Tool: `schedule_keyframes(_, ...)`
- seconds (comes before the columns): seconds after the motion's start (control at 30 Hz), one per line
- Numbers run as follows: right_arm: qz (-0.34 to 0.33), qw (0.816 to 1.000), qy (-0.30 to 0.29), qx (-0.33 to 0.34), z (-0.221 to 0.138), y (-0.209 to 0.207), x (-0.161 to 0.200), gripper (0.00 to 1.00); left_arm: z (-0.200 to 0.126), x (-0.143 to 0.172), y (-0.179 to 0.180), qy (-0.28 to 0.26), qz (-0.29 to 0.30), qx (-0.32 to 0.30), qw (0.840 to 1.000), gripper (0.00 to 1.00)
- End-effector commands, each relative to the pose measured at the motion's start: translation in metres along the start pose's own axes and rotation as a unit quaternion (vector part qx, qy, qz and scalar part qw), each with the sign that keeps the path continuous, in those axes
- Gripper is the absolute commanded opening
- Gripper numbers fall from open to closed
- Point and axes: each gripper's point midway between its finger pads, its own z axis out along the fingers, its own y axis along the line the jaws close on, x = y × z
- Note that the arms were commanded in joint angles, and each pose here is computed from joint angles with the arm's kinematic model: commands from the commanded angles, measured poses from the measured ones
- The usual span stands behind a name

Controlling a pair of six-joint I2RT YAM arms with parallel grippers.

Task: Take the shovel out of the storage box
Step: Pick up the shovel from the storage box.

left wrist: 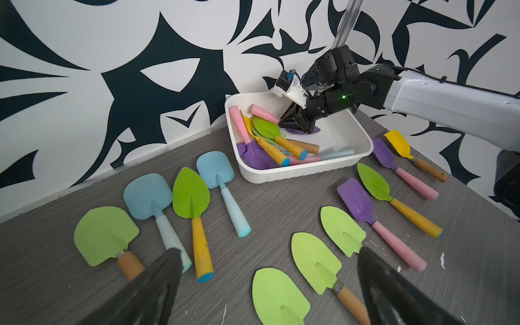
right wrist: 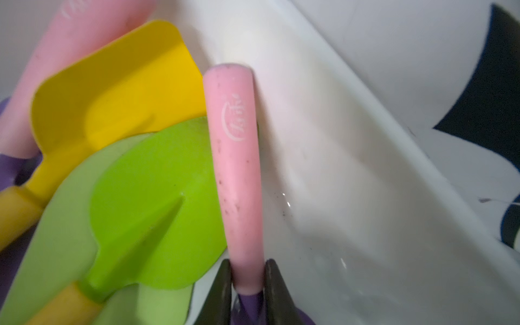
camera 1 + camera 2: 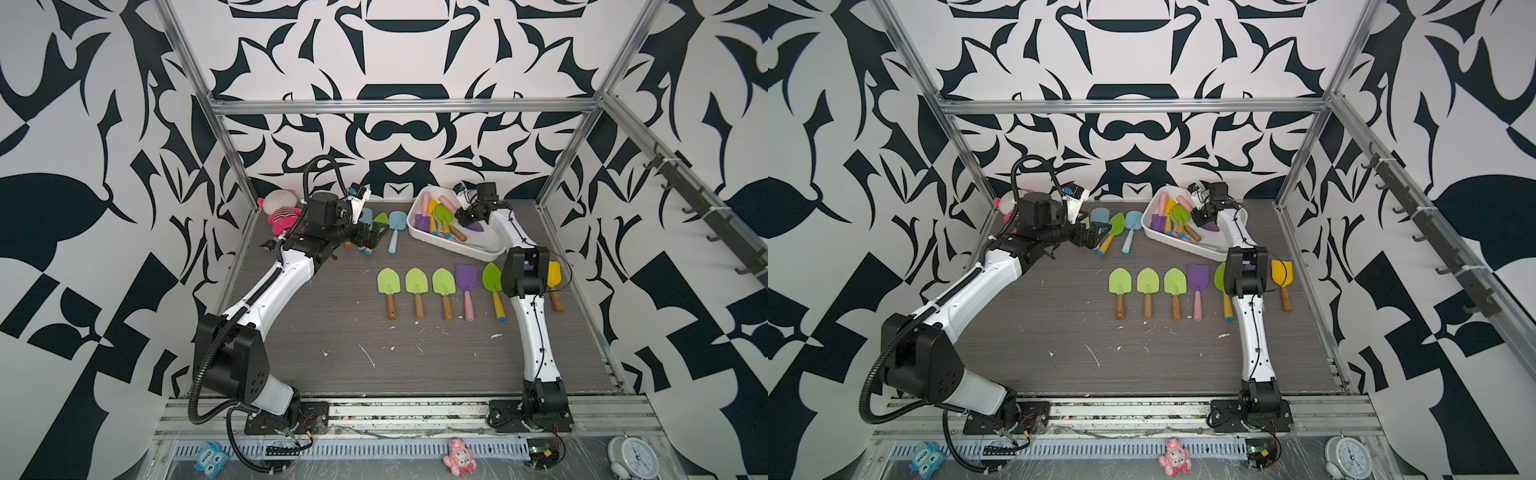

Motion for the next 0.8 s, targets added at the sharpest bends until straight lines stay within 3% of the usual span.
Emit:
schedule_keyframes(0.0, -0.023, 0.998, -0.06, 0.026, -0.031, -0.014, -0.046, 0.11, -0.007, -0.012, -0.009, -0.011, 0.011, 0.012, 1.0, 0.99)
schedule_keyframes(0.2, -0.048, 0.994, -0.088, 0.038, -0.048, -0.014, -0.062, 0.04, -0.008, -0.012, -0.008, -0.016, 0.007, 0.011, 1.0, 0.99)
schedule_keyframes(0.5, -0.088, 0.986, -0.129, 0.06, -0.085, -0.013, -0.078, 0.0, -0.006, -0.026, -0.01, -0.04, -0.013, 0.02, 0.999, 0.99)
schedule_keyframes(0.77, -0.131, 0.977, -0.161, 0.039, -0.121, 0.01, -0.089, 0.0, 0.014, -0.047, -0.003, -0.034, -0.09, 0.034, 0.995, 0.99)
